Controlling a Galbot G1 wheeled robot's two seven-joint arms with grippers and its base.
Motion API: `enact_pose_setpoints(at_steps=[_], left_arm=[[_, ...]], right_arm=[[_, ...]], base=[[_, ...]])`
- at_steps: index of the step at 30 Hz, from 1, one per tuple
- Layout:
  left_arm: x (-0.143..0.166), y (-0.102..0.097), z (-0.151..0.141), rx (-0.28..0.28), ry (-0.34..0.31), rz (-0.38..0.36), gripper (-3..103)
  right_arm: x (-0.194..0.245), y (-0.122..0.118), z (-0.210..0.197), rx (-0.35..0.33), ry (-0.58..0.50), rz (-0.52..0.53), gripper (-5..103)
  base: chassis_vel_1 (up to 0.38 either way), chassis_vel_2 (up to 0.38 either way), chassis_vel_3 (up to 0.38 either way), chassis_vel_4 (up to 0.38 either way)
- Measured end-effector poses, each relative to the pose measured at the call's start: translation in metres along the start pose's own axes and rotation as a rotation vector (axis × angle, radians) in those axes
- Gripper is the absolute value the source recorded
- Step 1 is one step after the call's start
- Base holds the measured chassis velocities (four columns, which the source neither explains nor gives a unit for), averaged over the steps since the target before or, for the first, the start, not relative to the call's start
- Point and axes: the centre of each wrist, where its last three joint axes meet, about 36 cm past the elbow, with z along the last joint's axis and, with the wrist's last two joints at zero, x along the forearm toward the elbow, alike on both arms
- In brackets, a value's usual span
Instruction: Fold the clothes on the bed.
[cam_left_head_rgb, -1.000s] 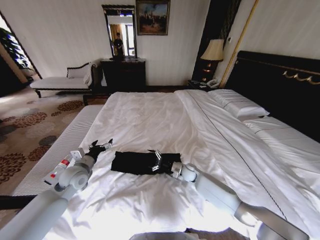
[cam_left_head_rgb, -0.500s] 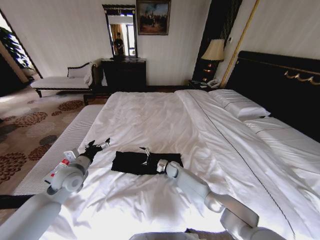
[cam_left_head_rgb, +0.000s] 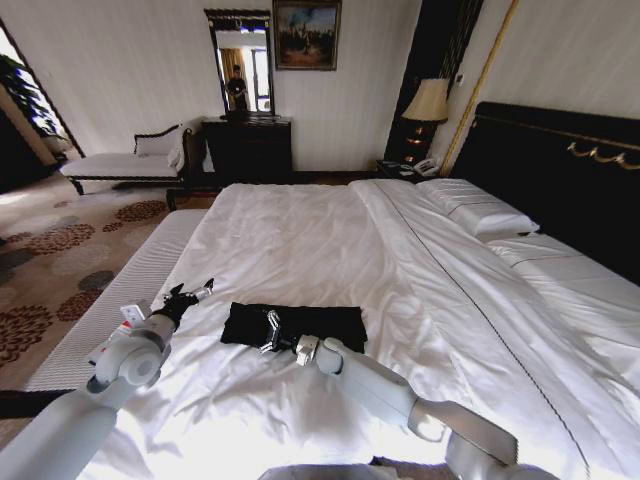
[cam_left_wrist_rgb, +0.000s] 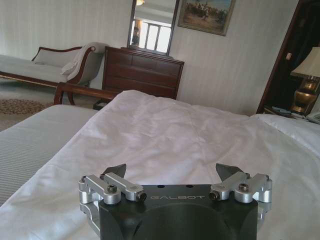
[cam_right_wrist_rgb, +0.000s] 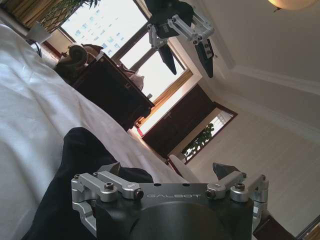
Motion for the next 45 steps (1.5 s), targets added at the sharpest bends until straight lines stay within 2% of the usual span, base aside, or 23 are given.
enact_pose_setpoints(at_steps=[5, 8, 10, 12, 13, 16, 17, 21, 22, 23, 25, 26, 29, 30, 31, 32, 33, 36, 37, 38, 40, 42, 45], left_arm=[[0.006, -0.003, 0.006, 0.000, 0.006, -0.001, 100], [0.015, -0.002, 0.013, -0.033, 0.007, -0.016, 100], [0.019, -0.001, 0.014, -0.050, 0.001, -0.026, 100], [0.025, 0.003, 0.016, -0.072, -0.004, -0.044, 100], [0.028, 0.005, 0.019, -0.084, -0.007, -0.054, 100], [0.045, 0.007, 0.031, -0.190, -0.063, -0.077, 100], [0.045, 0.007, 0.031, -0.190, -0.063, -0.077, 100], [0.097, -0.005, 0.048, -0.260, -0.132, -0.010, 100], [0.097, -0.005, 0.048, -0.260, -0.132, -0.010, 100], [0.114, -0.009, 0.056, -0.265, -0.169, 0.022, 100], [0.132, -0.015, 0.063, -0.240, -0.196, 0.041, 100], [0.132, -0.015, 0.063, -0.240, -0.196, 0.041, 100], [0.161, -0.019, 0.075, -0.189, -0.222, 0.043, 100], [0.165, -0.018, 0.078, -0.191, -0.223, 0.046, 100], [0.174, -0.017, 0.083, -0.203, -0.220, 0.050, 100], [0.174, -0.017, 0.083, -0.203, -0.220, 0.050, 100], [0.185, -0.015, 0.089, -0.217, -0.211, 0.059, 100], [0.205, -0.011, 0.103, -0.257, -0.194, 0.086, 100], [0.205, -0.011, 0.103, -0.257, -0.194, 0.086, 100], [0.213, -0.008, 0.112, -0.281, -0.185, 0.102, 100], [0.219, -0.007, 0.119, -0.291, -0.175, 0.111, 100], [0.219, -0.006, 0.120, -0.293, -0.174, 0.112, 100], [0.219, -0.006, 0.121, -0.293, -0.171, 0.114, 100]], right_arm=[[-0.014, 0.016, 0.006, -0.039, 0.044, 0.005, 100], [-0.019, 0.044, 0.005, -0.023, 0.047, -0.027, 100], [-0.019, 0.048, 0.004, -0.030, 0.049, -0.011, 100], [-0.017, 0.044, 0.002, -0.052, 0.069, 0.048, 100], [-0.014, 0.035, 0.001, -0.070, 0.083, 0.095, 100], [0.004, -0.008, -0.012, -0.181, 0.163, 0.293, 100], [0.004, -0.008, -0.012, -0.181, 0.163, 0.293, 100], [0.082, -0.065, -0.029, -0.367, 0.343, 0.567, 100], [0.082, -0.065, -0.029, -0.367, 0.343, 0.567, 100], [0.107, -0.075, -0.037, -0.447, 0.389, 0.639, 100], [0.133, -0.081, -0.049, -0.553, 0.431, 0.714, 100], [0.133, -0.081, -0.049, -0.553, 0.431, 0.714, 100], [0.178, -0.092, -0.083, -0.787, 0.463, 0.839, 100], [0.186, -0.095, -0.089, -0.828, 0.471, 0.855, 100], [0.199, -0.096, -0.099, -0.924, 0.493, 0.879, 100], [0.199, -0.096, -0.099, -0.924, 0.493, 0.879, 100], [0.213, -0.093, -0.107, -1.023, 0.516, 0.888, 100], [0.242, -0.083, -0.119, -1.190, 0.552, 0.898, 100], [0.242, -0.083, -0.119, -1.190, 0.552, 0.898, 100], [0.257, -0.075, -0.123, -1.286, 0.574, 0.902, 100], [0.271, -0.074, -0.126, -1.379, 0.575, 0.911, 100], [0.274, -0.074, -0.127, -1.403, 0.574, 0.910, 100], [0.286, -0.082, -0.129, -1.529, 0.568, 0.883, 100]], base=[[0.000, 0.000, 0.000, 0.000], [0.000, 0.000, 0.000, 0.000], [0.000, 0.000, 0.000, 0.000], [0.000, 0.000, 0.000, 0.000], [0.000, 0.000, 0.000, 0.000], [0.000, 0.000, 0.000, 0.000], [0.000, 0.000, 0.000, 0.000], [0.000, 0.000, 0.000, 0.000], [0.000, 0.000, 0.000, 0.000], [0.000, 0.000, 0.000, 0.000], [0.000, 0.000, 0.000, 0.000], [0.000, 0.000, 0.000, 0.000], [0.000, 0.000, 0.000, 0.000], [0.000, 0.000, 0.000, 0.000], [0.000, 0.000, 0.000, 0.000], [0.000, 0.000, 0.000, 0.000], [0.000, 0.000, 0.000, 0.000], [0.000, 0.000, 0.000, 0.000], [0.000, 0.000, 0.000, 0.000], [0.000, 0.000, 0.000, 0.000], [0.000, 0.000, 0.000, 0.000], [0.000, 0.000, 0.000, 0.000], [0.000, 0.000, 0.000, 0.000]])
